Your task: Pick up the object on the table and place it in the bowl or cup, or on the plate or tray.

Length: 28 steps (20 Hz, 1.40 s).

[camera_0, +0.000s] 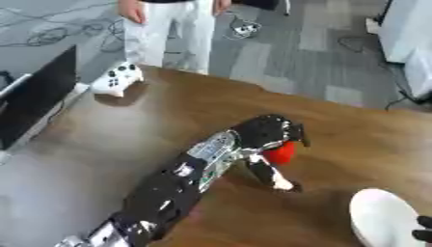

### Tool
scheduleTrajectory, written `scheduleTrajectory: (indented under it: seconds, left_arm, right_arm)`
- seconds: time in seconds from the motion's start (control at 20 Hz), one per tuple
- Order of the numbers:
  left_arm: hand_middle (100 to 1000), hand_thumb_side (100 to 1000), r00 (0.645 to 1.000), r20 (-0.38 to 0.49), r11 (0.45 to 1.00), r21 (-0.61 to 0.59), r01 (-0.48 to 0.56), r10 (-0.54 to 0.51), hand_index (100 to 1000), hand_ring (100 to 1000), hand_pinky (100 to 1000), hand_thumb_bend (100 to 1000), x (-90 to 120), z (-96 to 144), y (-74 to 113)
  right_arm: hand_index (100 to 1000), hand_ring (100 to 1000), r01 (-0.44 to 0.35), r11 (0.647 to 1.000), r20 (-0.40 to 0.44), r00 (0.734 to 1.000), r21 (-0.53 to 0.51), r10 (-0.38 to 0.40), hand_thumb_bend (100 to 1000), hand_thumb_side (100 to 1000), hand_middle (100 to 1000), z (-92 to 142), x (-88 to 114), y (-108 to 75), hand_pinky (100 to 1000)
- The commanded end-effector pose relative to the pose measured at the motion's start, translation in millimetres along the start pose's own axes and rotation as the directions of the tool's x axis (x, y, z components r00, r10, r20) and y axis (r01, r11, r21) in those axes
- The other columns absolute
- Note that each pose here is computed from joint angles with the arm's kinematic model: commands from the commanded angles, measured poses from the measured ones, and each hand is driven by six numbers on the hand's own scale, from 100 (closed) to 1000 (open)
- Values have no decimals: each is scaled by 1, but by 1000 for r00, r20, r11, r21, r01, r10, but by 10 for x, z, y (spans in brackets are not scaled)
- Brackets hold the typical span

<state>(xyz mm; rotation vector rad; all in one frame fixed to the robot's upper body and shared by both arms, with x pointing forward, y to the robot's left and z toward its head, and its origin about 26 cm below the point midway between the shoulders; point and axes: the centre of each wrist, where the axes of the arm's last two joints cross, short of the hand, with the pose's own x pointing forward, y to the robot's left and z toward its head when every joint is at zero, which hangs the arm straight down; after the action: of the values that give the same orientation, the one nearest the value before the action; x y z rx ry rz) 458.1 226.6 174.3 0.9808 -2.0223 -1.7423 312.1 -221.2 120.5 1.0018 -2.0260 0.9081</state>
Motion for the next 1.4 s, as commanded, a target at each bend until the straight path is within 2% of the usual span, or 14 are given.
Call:
scheduleTrajectory:
  seconds: [0.05,0.25,0.3,0.35,0.6,0.95,1.25,1.35,1.4]
  left_arm:
    - [664,625,998,20,998,11,61,-61,768,625,716,590,-81,-61,190]
    - [661,634,994,-6,994,8,111,-111,769,625,708,597,-226,-70,360]
    - [661,619,993,-20,993,10,118,-118,769,625,708,858,-265,-74,401]
    - [658,639,992,-30,992,12,123,-122,770,621,707,598,-293,-78,429]
    - [648,652,988,-104,993,13,118,-116,765,607,709,596,-372,-147,474]
    - [638,675,986,-126,994,-38,104,-108,758,598,710,605,-337,-201,212]
    - [622,610,987,-113,992,-52,112,-118,749,572,702,559,-311,-208,85]
    - [612,582,987,-111,993,-47,111,-116,745,552,693,544,-305,-214,70]
    - [596,542,987,-110,993,-45,109,-114,740,511,659,523,-300,-217,60]
  right_arm:
    - [983,926,-21,1000,23,1000,24,20,100,551,1000,-60,72,-14,906]
    - [983,926,-21,999,23,1000,35,20,100,551,1000,-72,76,-12,907]
    - [983,926,-21,999,22,1000,37,20,100,552,1000,-73,76,-12,907]
    - [984,927,-20,999,21,1000,38,19,100,552,1000,-74,77,-12,908]
    - [985,928,-17,999,19,1000,47,17,100,552,1000,-81,74,-7,910]
    - [987,930,-19,998,26,1000,57,17,100,553,1000,-98,72,0,912]
    - [989,931,-25,997,32,999,67,23,100,553,1000,-115,80,-1,914]
    - [989,931,-26,997,33,999,69,24,100,553,1000,-118,82,-1,914]
    - [989,932,-27,997,33,999,70,25,100,553,1000,-120,84,-1,915]
